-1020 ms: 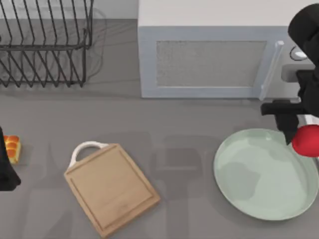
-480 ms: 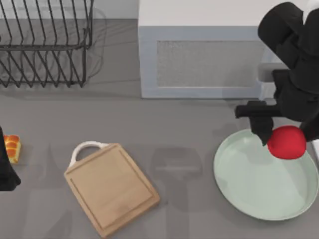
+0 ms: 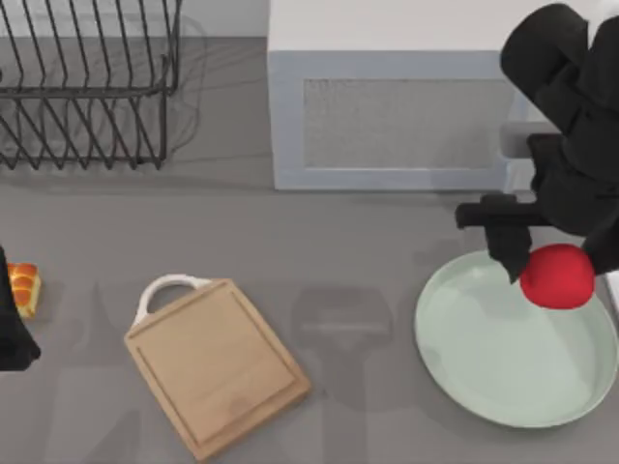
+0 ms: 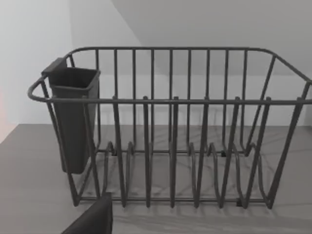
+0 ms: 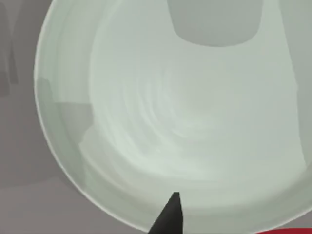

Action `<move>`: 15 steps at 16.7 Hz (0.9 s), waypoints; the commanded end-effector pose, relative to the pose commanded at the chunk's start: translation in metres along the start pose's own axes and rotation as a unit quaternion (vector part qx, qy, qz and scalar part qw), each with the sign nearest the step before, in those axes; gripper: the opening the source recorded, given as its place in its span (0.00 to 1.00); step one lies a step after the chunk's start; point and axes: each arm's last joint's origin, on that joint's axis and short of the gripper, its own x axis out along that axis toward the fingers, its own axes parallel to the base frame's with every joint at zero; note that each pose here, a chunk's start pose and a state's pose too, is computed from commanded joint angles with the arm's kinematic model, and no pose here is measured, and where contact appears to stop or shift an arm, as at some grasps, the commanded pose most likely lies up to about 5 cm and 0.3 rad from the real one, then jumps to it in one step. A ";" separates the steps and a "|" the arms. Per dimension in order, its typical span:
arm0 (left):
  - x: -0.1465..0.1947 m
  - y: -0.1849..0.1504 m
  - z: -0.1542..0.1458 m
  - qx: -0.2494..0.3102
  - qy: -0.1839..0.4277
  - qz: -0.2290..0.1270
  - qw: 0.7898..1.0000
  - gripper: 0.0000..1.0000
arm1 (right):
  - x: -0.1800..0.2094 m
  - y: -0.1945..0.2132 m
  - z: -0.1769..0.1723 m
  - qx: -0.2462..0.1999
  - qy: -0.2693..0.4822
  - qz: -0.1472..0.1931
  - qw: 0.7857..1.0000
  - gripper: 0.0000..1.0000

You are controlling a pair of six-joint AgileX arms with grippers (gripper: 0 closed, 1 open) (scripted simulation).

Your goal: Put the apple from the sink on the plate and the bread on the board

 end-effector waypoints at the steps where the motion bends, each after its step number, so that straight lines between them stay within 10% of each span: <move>1: 0.000 0.000 0.000 0.000 0.000 0.000 1.000 1.00 | 0.000 0.000 0.000 0.000 0.000 0.000 1.000 0.60; 6: 0.000 0.000 0.000 0.000 0.000 0.000 1.000 1.00 | 0.000 0.000 0.000 0.000 0.000 0.000 1.000 0.98; 15: 0.000 0.000 0.000 0.000 0.000 0.000 1.000 1.00 | 0.000 0.000 0.000 0.001 0.000 0.000 1.000 1.00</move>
